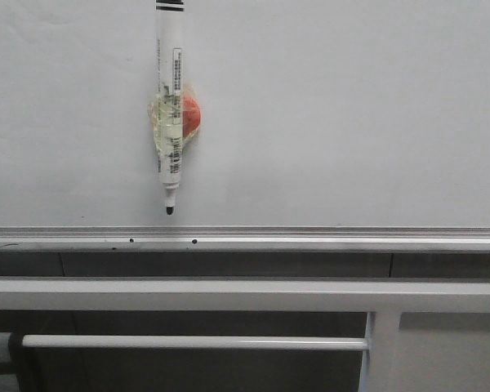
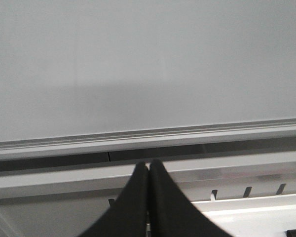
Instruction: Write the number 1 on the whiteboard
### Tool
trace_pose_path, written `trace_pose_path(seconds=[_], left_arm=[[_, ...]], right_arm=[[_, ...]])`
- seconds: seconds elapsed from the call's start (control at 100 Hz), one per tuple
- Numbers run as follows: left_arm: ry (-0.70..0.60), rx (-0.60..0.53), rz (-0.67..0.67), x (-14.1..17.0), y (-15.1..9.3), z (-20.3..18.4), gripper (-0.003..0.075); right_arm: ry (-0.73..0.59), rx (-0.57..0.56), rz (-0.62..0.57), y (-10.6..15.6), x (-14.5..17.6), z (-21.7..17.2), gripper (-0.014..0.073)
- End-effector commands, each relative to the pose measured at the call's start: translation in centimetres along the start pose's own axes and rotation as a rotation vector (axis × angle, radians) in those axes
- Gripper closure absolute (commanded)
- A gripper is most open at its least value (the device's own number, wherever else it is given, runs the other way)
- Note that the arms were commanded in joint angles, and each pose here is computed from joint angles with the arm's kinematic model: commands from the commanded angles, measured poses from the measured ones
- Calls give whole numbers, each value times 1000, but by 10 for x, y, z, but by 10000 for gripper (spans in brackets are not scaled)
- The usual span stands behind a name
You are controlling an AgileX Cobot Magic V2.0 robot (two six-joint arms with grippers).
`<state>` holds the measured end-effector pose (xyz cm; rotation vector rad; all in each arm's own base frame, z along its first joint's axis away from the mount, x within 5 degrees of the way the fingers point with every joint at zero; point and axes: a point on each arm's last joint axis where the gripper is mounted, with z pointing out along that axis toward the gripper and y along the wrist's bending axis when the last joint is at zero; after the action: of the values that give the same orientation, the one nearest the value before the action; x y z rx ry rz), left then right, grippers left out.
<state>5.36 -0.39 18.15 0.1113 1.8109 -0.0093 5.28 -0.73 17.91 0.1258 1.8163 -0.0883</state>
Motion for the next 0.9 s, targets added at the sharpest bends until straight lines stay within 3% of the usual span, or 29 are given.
trace_pose_path(seconds=[0.0, 0.26, 0.48, 0.61, 0.65, 0.75, 0.89], left_arm=[[-89, 1, -10, -6, 0, -2, 741], [-117, -3, -3, -8, 0, -2, 741], [-332, -18, -4, -27, 2, -6, 741], [-384, -22, -4, -32, 2, -8, 741], [-398, -23, -4, -33, 2, -8, 741], [-442, -26, -4, -36, 2, -10, 741], [-525, -31, -4, -43, 3, -13, 741]], right_arm=[[0, 5, -5, 0, 7, 2, 658], [0, 5, -5, 0, 7, 2, 658], [-2, 5, -5, 0, 7, 2, 658], [-10, 7, -12, 0, 6, 2, 658], [-51, -5, 22, 1, 2, 2, 658], [-205, -56, 249, 3, -12, 0, 659], [-377, -32, 212, -1, -26, -5, 658]])
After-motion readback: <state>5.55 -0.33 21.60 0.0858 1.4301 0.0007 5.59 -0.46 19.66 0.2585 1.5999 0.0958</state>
